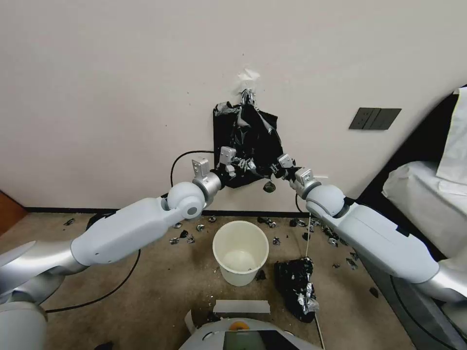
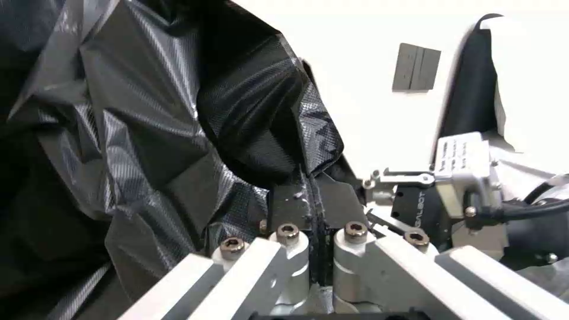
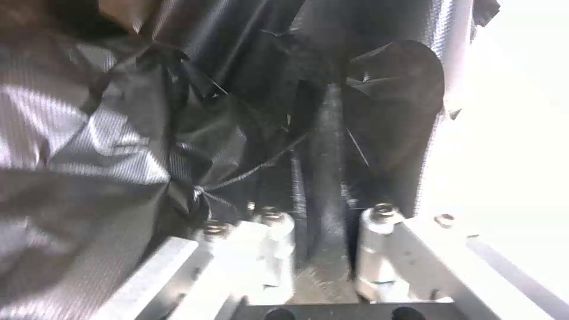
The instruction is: Place a trash bag onto the trash bin.
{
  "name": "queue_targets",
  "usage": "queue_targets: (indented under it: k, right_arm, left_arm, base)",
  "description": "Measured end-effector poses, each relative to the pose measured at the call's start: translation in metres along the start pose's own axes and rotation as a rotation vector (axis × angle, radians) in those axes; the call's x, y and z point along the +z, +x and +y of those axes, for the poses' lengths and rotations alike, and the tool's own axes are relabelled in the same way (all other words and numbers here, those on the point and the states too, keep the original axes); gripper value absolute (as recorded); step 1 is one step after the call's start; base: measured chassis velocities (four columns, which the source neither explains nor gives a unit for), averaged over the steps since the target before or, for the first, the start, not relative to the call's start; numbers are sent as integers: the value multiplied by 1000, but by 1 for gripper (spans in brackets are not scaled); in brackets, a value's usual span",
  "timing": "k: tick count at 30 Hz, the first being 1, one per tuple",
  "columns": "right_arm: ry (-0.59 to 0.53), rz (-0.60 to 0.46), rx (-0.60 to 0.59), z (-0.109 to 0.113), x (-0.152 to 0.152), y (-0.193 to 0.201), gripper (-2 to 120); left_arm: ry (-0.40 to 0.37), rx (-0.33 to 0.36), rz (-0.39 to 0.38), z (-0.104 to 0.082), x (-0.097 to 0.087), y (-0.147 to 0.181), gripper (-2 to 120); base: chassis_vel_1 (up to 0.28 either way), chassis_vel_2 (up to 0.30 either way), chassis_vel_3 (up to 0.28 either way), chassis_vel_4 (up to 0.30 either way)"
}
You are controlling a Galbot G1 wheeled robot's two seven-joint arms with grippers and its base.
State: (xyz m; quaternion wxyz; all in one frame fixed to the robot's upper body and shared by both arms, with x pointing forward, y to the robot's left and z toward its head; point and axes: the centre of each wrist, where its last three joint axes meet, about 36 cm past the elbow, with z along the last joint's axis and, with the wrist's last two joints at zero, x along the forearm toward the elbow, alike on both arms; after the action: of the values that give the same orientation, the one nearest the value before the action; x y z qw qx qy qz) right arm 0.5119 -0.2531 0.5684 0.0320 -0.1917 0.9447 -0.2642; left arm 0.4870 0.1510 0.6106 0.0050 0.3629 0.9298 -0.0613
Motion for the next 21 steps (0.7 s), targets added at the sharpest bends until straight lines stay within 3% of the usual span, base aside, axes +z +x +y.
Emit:
queue_targets:
  k: [9, 12, 21]
  right_arm:
    - [-18, -15, -5, -1, 1, -1, 8]
    - [-161, -40, -19, 1, -10, 8, 7]
    - [-421, -84, -22, 4, -32, 26, 7]
  left_arm:
    - [7, 0, -4, -1, 0, 1, 0]
    - [12, -3, -7, 1, 1, 3, 0]
    - [24, 16, -21, 7, 4, 6, 0]
  base:
    - [0, 0, 0, 0]
    - [0, 0, 0, 0]
    - [0, 0, 0, 0]
